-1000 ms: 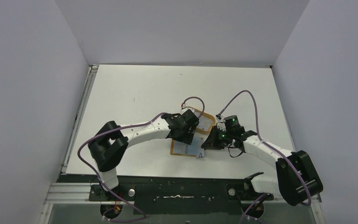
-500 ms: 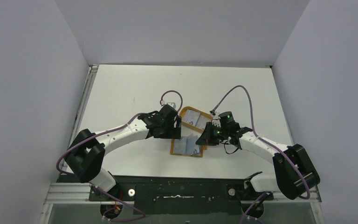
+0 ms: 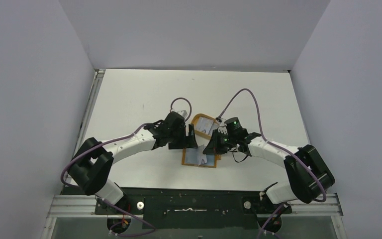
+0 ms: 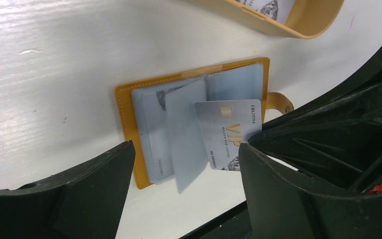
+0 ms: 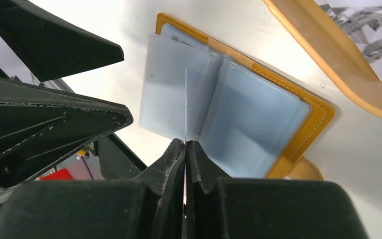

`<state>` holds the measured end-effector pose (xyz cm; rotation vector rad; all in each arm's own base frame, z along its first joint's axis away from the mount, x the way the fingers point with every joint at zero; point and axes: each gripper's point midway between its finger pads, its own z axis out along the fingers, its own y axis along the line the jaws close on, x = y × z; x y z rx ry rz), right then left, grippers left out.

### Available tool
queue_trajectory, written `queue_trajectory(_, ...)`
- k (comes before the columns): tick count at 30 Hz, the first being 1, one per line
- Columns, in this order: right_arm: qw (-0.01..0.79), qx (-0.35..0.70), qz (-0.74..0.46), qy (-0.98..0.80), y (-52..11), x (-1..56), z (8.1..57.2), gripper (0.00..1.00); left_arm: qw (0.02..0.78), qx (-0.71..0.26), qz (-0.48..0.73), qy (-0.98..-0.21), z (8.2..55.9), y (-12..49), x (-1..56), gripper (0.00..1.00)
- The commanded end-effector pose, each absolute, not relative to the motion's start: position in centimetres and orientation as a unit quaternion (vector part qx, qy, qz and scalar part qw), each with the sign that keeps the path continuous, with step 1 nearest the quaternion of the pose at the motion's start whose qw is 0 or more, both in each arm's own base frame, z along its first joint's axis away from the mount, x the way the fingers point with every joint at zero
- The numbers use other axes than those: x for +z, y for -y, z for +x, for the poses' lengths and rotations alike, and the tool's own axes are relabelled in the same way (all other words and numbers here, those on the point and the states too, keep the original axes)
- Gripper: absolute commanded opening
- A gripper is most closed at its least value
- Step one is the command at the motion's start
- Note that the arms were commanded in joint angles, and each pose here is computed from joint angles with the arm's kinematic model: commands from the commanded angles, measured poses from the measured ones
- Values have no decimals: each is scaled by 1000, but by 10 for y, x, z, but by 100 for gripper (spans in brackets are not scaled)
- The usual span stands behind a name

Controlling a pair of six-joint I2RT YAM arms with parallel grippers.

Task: Put the credit cards into the card holder
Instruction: Turn over the card slot in the card holder.

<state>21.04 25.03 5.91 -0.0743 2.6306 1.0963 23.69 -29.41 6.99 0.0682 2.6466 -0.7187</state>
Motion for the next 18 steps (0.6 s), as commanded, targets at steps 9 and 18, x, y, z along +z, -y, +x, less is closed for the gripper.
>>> queue_trajectory(9,189,389,-42,-901,-276,80,237,0,250,-204,-46,-945,251,248,75,67)
queue_trajectory(18,194,386,18,-902,-242,85,233,0,240,-174,-50,-954,254,238,68,62)
